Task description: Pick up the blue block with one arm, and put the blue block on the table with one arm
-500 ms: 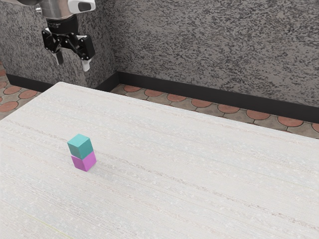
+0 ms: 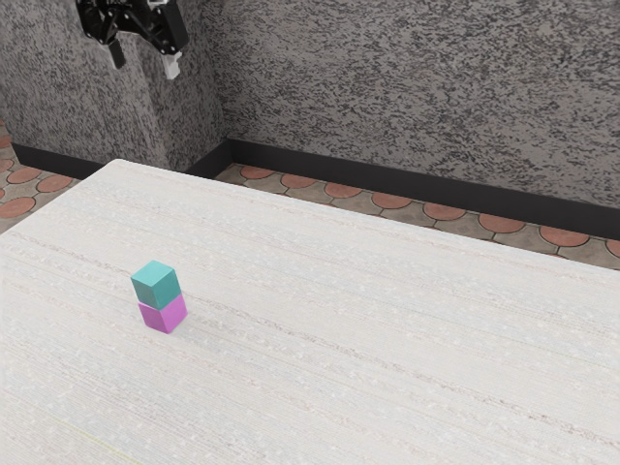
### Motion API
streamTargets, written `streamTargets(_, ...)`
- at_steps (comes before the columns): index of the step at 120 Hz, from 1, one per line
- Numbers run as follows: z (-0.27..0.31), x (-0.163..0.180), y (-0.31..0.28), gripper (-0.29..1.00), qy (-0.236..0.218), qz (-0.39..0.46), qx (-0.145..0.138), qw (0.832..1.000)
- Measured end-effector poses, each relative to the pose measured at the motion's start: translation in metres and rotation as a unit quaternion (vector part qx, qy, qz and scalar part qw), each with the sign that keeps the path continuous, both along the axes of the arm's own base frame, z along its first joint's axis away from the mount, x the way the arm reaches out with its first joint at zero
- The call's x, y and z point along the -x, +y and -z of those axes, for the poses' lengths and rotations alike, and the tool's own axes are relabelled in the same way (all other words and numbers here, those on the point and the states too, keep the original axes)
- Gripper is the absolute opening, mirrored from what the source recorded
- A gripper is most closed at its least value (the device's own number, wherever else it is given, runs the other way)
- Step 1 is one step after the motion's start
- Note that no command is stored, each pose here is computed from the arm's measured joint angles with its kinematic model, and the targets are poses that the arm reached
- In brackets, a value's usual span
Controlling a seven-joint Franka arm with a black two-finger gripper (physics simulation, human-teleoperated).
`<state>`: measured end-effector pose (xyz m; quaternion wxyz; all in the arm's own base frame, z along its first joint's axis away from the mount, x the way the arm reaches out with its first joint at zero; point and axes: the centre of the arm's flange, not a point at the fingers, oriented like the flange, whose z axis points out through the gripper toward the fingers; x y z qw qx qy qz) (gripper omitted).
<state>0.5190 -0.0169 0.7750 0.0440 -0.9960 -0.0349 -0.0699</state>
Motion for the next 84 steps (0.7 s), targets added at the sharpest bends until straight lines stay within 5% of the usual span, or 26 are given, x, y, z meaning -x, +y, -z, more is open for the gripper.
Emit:
streamTargets(29,0.022,-0.015,-0.045,0.7,0.012,0.04,0.003,0.999)
streamTargets(41,0.125,-0.038,-0.047,0.7,0.08,0.042,0.006,0.996)
streamTargets(58,0.247,-0.028,-0.04,0.7,0.123,0.037,0.021,0.991)
streamTargets(84,0.33,-0.024,-0.029,0.7,0.097,0.031,0.033,0.994)
